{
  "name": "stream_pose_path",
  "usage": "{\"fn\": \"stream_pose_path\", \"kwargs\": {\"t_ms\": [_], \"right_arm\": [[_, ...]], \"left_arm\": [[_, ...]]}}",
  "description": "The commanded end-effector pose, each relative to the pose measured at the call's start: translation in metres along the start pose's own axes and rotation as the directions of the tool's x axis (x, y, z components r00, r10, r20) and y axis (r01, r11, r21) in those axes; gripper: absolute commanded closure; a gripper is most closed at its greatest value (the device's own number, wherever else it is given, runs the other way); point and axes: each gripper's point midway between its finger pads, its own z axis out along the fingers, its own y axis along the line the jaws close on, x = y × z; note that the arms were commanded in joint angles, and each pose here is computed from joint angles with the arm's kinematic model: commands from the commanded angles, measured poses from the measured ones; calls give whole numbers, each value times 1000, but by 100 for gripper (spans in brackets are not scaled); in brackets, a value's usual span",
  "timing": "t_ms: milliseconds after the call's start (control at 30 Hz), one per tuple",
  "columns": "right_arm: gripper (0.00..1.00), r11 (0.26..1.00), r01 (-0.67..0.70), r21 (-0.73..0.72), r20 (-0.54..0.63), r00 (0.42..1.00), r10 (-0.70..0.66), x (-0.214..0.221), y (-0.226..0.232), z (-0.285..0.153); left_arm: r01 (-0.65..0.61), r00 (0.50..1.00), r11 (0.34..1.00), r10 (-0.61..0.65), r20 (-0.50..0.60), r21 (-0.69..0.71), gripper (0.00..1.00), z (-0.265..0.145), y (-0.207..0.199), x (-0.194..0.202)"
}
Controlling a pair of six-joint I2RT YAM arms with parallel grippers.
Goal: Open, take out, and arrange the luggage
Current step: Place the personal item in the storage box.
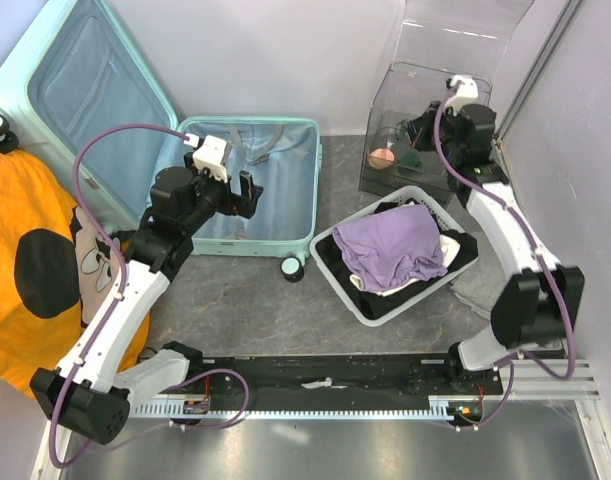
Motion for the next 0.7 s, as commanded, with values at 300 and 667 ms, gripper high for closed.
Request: {"fn": "stream_pose_path", "kwargs": {"t_ms": [300, 667], "right_arm": [[100, 971, 113, 209, -229, 971, -64, 53, -84, 62], [100, 966, 69, 248, -276, 961, 2, 78, -106, 66]], "left_arm": [[84, 995, 993, -79, -58, 81, 1, 14, -16, 22], [82, 995, 993, -77, -67, 85, 1, 17, -16, 25]]}}
